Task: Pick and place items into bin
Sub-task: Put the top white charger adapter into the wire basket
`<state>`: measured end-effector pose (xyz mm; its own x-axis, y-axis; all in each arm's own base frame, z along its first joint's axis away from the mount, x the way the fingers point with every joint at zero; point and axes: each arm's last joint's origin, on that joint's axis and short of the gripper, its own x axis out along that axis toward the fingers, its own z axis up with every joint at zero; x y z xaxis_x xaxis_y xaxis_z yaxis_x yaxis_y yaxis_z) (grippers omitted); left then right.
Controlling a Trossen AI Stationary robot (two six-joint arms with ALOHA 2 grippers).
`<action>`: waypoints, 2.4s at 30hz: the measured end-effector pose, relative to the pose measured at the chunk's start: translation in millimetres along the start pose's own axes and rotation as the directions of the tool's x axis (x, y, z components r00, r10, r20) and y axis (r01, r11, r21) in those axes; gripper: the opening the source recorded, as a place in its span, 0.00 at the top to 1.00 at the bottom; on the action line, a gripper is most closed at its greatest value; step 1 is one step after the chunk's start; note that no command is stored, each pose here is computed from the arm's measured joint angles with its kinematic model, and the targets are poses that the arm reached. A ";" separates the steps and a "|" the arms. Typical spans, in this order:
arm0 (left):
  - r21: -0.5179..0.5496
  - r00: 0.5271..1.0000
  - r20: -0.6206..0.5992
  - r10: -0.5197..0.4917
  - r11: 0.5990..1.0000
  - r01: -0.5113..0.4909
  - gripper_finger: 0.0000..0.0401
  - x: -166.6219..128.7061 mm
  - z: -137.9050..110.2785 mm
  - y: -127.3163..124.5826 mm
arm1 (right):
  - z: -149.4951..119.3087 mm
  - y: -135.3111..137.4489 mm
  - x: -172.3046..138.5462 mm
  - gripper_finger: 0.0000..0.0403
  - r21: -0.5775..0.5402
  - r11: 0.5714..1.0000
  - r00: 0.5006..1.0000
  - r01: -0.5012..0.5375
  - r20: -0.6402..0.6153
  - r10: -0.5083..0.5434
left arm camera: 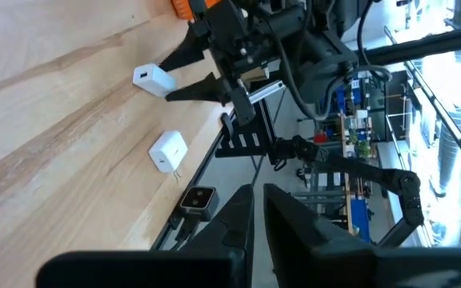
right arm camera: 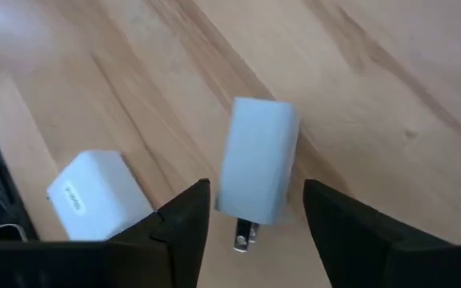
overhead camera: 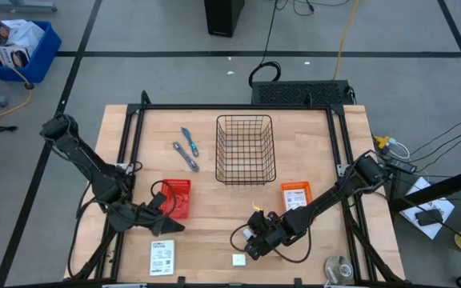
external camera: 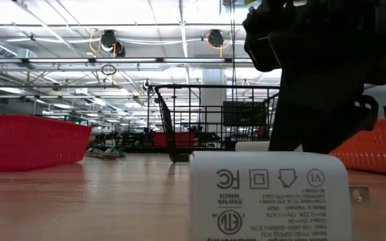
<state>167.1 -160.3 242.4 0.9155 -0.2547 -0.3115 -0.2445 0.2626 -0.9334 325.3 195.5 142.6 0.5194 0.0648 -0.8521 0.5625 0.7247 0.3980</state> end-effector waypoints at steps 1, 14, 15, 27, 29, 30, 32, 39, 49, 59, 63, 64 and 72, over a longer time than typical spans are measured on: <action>-0.002 1.000 0.004 0.001 1.000 -0.001 0.91 0.4 0.9 0.0 | 1.0 0.1 0.0 0.55 0.003 1.000 1.000 -0.003 0.003 0.003; -0.004 1.000 0.015 0.003 1.000 -0.003 0.91 1.7 3.4 0.1 | 14.5 2.1 2.2 0.80 -0.001 0.997 0.997 -0.076 -0.019 0.076; -0.004 1.000 0.015 0.003 1.000 -0.003 0.91 1.7 3.4 0.1 | 15.4 2.8 2.4 0.80 0.002 0.996 0.996 -0.086 -0.018 0.086; -0.002 1.000 0.015 0.003 1.000 -0.003 0.91 1.7 3.4 0.1 | 29.9 12.3 -18.3 0.80 0.022 0.983 0.981 -0.181 0.077 0.179; -0.001 1.000 0.015 0.004 1.000 -0.004 0.91 1.7 3.4 0.2 | 34.8 14.9 -30.0 0.80 0.025 0.978 0.973 -0.206 0.111 0.202; -0.001 1.000 0.015 0.004 1.000 -0.004 0.91 1.7 3.4 0.2 | 37.1 15.7 -36.2 0.80 0.017 0.977 0.969 -0.212 0.132 0.208; 0.006 1.000 0.015 0.003 1.000 -0.003 0.91 1.7 3.4 0.1 | 44.2 16.7 -49.7 0.80 0.013 0.973 0.958 -0.232 0.174 0.226; 0.021 0.999 0.050 0.003 1.000 -0.004 0.91 1.7 4.4 0.1 | 79.4 8.2 -103.0 0.80 -0.009 0.972 0.893 -0.235 0.393 0.219; 0.015 0.998 0.067 -0.005 1.000 0.003 0.91 1.6 4.9 -0.6 | 150.5 -50.4 -141.2 0.80 0.022 1.000 0.831 0.002 0.556 -0.014; -0.002 0.997 0.068 -0.029 1.000 0.029 0.91 1.6 5.0 -3.3 | 194.3 -95.1 -141.8 0.80 0.073 0.994 0.833 0.078 0.543 -0.105; -0.025 0.997 0.068 -0.029 0.999 0.031 0.91 1.6 5.0 -3.3 | 203.0 -109.8 -136.6 0.80 0.111 0.986 0.840 0.121 0.518 -0.161; -0.026 0.997 0.068 -0.029 0.999 0.031 0.91 1.6 5.0 -3.3 | 204.4 -113.4 -133.8 0.80 0.113 0.985 0.852 0.127 0.496 -0.167; -0.036 0.997 0.072 -0.042 0.998 0.044 0.91 2.0 5.9 -4.8 | 216.8 -126.9 -96.8 0.79 0.080 0.990 0.909 0.114 0.394 -0.136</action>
<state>171.9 -156.6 247.3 0.9455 -0.1977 -0.2587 -0.2151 0.2173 -0.9521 343.1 -51.5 248.3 0.6488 -0.3097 -0.6951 0.6676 0.6700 0.3247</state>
